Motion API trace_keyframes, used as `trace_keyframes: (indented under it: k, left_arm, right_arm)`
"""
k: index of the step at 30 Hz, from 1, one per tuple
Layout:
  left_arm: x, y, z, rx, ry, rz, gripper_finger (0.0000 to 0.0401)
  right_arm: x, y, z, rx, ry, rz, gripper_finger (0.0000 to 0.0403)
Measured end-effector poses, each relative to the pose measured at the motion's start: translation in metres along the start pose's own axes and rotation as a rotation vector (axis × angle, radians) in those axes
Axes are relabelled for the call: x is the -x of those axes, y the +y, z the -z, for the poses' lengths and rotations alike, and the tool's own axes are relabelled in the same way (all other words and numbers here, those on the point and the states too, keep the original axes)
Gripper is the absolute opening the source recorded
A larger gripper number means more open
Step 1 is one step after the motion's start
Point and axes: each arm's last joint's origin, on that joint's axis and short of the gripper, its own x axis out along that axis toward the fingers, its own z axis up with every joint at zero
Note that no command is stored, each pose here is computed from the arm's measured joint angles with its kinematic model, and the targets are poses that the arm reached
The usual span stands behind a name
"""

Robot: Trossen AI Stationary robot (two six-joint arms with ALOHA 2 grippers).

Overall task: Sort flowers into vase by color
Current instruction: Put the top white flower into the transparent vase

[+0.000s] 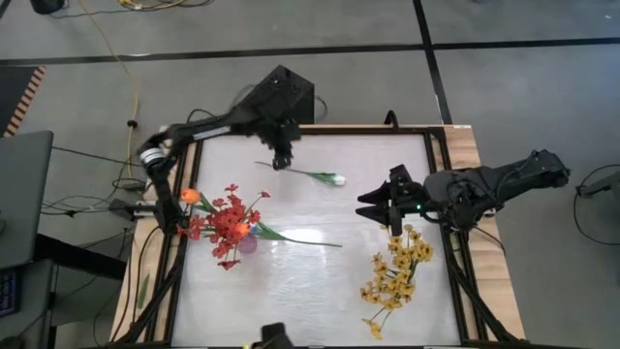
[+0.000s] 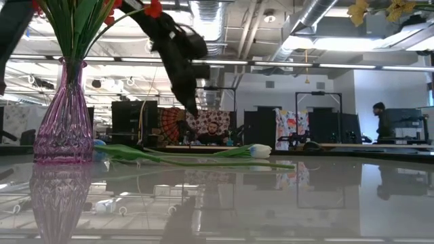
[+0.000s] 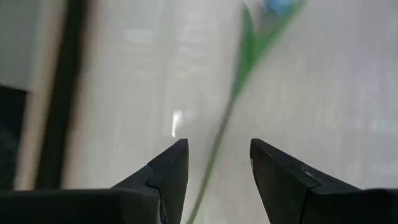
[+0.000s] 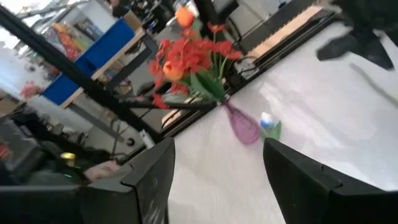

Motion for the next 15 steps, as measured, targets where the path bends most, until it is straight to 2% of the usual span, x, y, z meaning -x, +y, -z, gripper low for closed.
trace_keyframes:
  k: [3, 9, 15]
  left_arm:
    - [-0.029, -0.006, 0.002, -0.094, 0.060, 0.035, 0.0160]
    - [-0.074, -0.009, 0.008, -0.241, 0.158, 0.013, 0.0160]
    - [-0.104, -0.011, 0.021, -0.201, 0.260, 0.055, 0.0157]
  right_arm:
    - [-0.002, 0.001, 0.002, 0.001, 0.025, -0.015, 0.0270]
    - [-0.001, 0.004, 0.006, 0.010, 0.049, -0.029, 0.0270]
    - [0.001, 0.008, 0.013, 0.028, 0.090, -0.041, 0.0270]
